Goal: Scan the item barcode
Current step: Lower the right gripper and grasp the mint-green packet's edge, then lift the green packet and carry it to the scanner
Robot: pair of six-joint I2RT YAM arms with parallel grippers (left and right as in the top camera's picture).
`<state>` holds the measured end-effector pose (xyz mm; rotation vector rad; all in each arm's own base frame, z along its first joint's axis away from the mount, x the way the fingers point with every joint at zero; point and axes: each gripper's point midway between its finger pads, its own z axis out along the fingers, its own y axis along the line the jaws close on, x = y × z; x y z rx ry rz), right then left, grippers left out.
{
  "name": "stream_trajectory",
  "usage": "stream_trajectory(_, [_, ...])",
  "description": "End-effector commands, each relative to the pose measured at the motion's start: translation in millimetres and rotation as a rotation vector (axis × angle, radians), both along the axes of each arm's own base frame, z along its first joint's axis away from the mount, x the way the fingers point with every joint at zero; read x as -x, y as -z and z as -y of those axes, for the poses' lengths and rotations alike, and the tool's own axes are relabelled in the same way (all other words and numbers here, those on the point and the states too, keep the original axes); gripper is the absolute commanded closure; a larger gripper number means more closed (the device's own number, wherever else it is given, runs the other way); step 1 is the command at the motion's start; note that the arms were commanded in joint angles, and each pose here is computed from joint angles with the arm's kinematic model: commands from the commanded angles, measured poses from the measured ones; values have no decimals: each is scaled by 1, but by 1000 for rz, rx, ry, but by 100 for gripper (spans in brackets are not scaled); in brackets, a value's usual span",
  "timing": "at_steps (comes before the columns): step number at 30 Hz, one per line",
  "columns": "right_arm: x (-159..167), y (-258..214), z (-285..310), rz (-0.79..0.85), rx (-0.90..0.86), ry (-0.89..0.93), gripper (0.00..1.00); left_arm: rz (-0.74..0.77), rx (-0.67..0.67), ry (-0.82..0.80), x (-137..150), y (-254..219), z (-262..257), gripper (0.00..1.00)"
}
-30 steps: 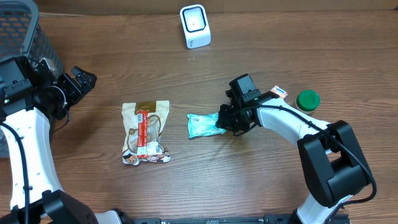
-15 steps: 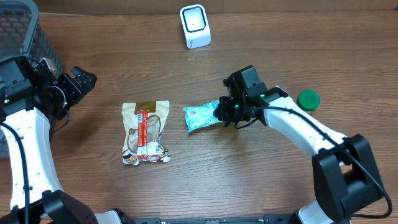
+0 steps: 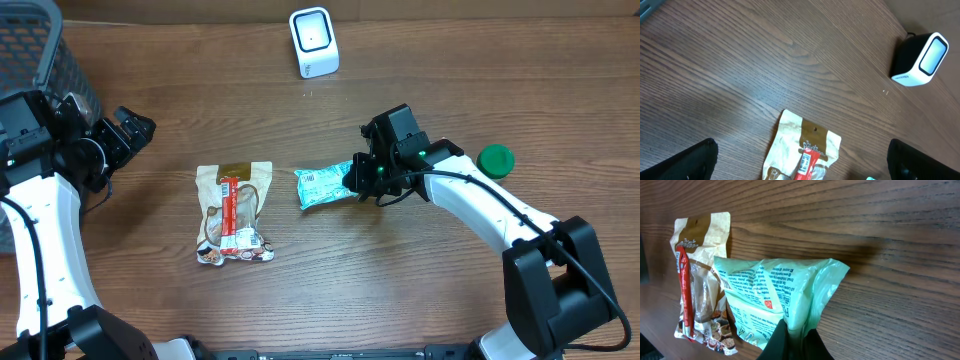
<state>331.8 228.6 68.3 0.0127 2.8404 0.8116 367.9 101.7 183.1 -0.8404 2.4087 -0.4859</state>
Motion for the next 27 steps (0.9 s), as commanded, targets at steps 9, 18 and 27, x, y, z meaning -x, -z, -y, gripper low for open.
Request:
stream_trajectory(9, [-5,-15,0,73,8,-60,96,20,-7,-5,0,-8,-1,0])
stream_trajectory(18, [-2,-11,1,136,39,-176,96,20,-7,-5,0,-8,-1,1])
stream_trajectory(27, [-16,-17,-3,267,57,-267,96,20,-7,-5,0,-8,-1,0])
